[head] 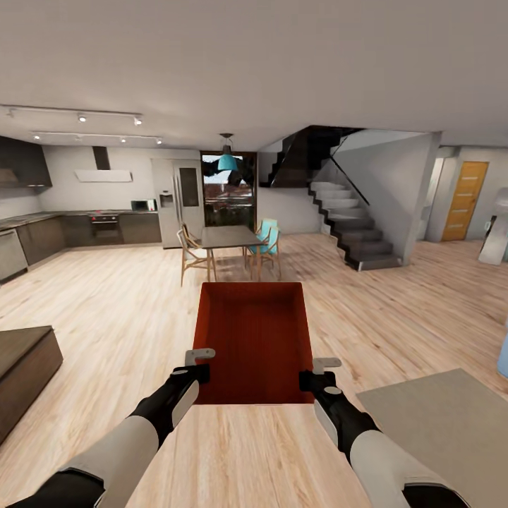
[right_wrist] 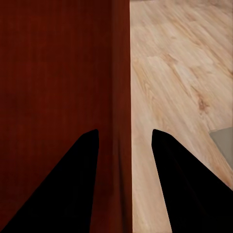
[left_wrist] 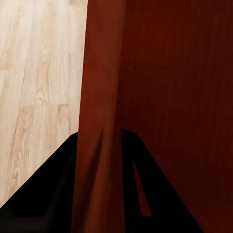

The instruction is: Move the two storage containers from the living room to the garage. In the garage, place one container on the floor and stack the other container on top of it (either order is fine).

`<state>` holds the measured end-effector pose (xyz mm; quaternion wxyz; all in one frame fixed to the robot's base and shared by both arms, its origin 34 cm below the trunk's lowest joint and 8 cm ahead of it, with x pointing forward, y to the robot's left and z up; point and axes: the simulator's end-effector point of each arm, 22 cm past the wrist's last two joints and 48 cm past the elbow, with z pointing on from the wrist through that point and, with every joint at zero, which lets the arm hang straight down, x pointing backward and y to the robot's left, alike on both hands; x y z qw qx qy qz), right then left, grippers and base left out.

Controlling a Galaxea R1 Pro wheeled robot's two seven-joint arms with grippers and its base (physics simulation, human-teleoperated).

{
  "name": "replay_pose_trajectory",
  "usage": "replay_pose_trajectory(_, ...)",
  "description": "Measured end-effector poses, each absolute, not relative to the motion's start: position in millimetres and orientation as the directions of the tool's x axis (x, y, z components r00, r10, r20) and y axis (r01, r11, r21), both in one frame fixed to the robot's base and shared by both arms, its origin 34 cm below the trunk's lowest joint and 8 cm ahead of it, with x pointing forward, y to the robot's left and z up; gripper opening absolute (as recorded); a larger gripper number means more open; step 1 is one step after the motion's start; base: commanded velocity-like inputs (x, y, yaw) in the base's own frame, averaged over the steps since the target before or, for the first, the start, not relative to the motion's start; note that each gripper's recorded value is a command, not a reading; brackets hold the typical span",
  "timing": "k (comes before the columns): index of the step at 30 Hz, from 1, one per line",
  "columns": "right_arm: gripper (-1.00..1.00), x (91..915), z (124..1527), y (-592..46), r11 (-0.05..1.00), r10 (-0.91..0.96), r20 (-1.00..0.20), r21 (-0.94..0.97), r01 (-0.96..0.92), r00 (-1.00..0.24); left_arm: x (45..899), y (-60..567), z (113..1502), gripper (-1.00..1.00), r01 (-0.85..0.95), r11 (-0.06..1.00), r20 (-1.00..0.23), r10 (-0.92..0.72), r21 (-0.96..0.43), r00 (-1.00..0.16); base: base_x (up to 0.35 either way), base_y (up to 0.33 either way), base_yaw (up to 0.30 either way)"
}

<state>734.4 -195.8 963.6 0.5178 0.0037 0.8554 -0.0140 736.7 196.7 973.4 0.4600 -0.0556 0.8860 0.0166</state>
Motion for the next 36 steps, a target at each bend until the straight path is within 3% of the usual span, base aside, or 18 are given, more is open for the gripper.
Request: replay_pose_trajectory(36, -1.0, 734.5, 963.7, -195.7, 1.0, -0.009, -0.886, -0.021, 0.02, -0.464, 736.6, 196.8, 973.1, -1.0, -0.115, 0.993, -0.816, -0.085, -0.023, -0.571, 0.323, 0.0, 0.0)
